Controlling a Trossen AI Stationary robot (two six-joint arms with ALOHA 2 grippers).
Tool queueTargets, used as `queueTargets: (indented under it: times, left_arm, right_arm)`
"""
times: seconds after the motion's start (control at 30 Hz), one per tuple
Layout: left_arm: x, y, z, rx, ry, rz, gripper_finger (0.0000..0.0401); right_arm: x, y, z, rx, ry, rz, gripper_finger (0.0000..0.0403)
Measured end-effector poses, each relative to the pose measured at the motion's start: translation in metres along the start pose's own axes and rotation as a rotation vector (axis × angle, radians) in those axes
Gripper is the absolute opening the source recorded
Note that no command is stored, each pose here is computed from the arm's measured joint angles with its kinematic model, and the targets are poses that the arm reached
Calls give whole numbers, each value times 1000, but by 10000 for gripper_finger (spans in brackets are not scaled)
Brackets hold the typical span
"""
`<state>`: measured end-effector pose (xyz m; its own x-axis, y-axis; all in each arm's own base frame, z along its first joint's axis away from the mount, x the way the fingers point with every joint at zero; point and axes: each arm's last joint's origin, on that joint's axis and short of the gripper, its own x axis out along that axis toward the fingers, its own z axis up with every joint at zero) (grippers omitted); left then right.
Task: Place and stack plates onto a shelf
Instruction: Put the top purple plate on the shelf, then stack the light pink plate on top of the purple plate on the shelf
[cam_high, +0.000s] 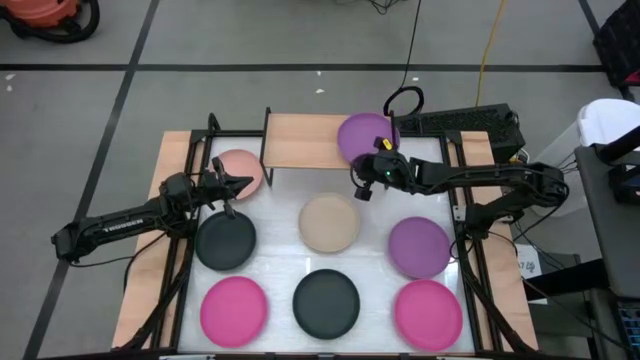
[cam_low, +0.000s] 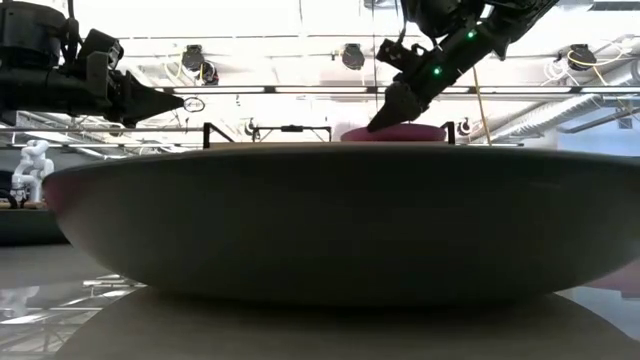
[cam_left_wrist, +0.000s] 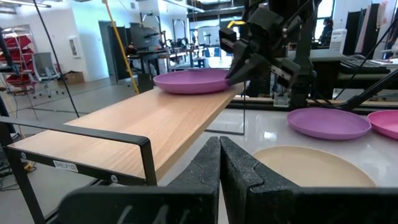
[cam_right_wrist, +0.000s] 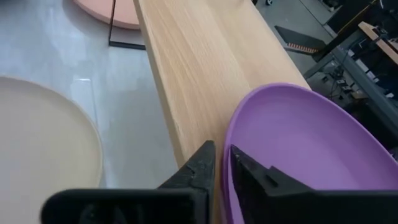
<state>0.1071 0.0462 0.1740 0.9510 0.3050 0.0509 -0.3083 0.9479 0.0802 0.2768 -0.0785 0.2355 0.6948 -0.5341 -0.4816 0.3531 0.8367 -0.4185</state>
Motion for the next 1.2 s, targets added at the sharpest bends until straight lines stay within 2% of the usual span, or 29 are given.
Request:
queueTargets:
  times: [0.23, 0.47, 0.67, 0.8, 0.87, 0.97, 1.1, 1.2]
  left_arm:
    - [0, 0, 0, 0, 0, 0, 4]
    - [0, 0, 0, 0, 0, 0, 4]
    - [0, 0, 0, 0, 0, 0, 4]
    - [0, 0, 0, 0, 0, 0, 4]
    - [0, 0, 0, 0, 0, 0, 4]
    - [0, 0, 0, 0, 0, 0, 4]
    - [0, 0, 0, 0, 0, 0, 4]
    - [0, 0, 0, 0, 0, 0, 4]
  right_arm:
    - [-1, 2, 2, 15, -23, 25, 82]
    - [-13, 15, 21, 23, -206, 145, 96]
    - [-39, 28, 32, 29, -311, 320, 97]
    - [-65, 39, 31, 54, -309, 436, 98]
    - [-76, 44, 23, 74, -280, 434, 98]
    - [-91, 50, 7, 68, -257, 371, 98]
    - [-112, 54, -17, 90, -279, 299, 98]
    - [-124, 56, -37, 121, -319, 286, 98]
